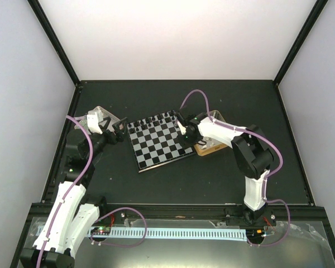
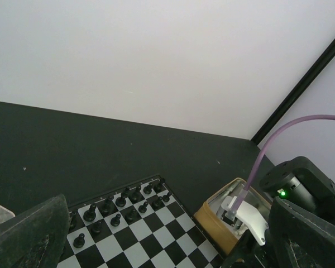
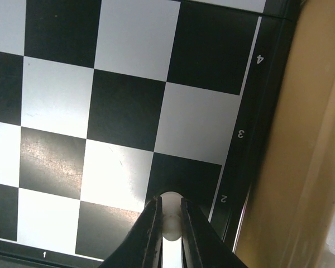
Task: Set up the chess pieces on the board
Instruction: Place the chess piece on the chessboard, then pick up the chess piece from the storage box.
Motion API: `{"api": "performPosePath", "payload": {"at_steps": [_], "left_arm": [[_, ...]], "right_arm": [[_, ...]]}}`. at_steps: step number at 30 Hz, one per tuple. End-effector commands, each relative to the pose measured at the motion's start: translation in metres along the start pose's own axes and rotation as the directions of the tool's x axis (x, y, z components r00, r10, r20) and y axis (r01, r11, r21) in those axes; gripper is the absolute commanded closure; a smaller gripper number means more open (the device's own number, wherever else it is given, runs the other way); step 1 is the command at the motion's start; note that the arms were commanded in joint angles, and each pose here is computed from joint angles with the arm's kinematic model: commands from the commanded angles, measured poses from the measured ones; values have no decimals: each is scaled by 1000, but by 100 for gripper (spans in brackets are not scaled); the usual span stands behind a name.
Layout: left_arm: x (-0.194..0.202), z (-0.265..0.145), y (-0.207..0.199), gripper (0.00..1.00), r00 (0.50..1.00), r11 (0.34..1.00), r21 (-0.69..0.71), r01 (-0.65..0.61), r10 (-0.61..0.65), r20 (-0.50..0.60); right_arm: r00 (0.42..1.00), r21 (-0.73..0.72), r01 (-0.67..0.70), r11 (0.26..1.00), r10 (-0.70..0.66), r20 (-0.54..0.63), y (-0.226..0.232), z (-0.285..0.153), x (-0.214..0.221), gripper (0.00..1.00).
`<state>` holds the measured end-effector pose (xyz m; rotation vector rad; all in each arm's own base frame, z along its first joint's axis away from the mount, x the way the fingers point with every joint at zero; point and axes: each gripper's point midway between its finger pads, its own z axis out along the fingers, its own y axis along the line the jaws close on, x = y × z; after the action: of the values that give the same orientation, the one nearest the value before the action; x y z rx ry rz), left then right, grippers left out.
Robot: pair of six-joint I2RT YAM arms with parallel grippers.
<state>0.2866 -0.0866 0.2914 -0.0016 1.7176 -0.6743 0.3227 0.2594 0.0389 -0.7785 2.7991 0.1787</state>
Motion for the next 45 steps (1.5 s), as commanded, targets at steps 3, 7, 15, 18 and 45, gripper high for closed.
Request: {"api": "performPosePath", "payload": {"at_steps": [3,7,15,18,45], "left_arm": [[-4,-1,-4,1,1000,1000,15,-9,9,12],[-3,0,-4,1,1000,1000,17,-7,7,10],[-4,-1,-5,1,1000,1000,20,-8,8,9],[-5,-2,-6,1,1000,1000,23,-12,12,11],[-7,-1,-11,1,1000,999,38,-16,16,-9]], "right_arm": [[1000,23,17,1000,-17,7,-1,6,-5,88],[1000,24,19,1000,-19,25,-1,5,-10,87],[994,-13,10,1000,-9,112,6,-16,-27,82],[988,-17,-4,1000,6,152,7,-33,-33,73],[904,85,-417,905,404,139,-87,-30,-2,70]]}}
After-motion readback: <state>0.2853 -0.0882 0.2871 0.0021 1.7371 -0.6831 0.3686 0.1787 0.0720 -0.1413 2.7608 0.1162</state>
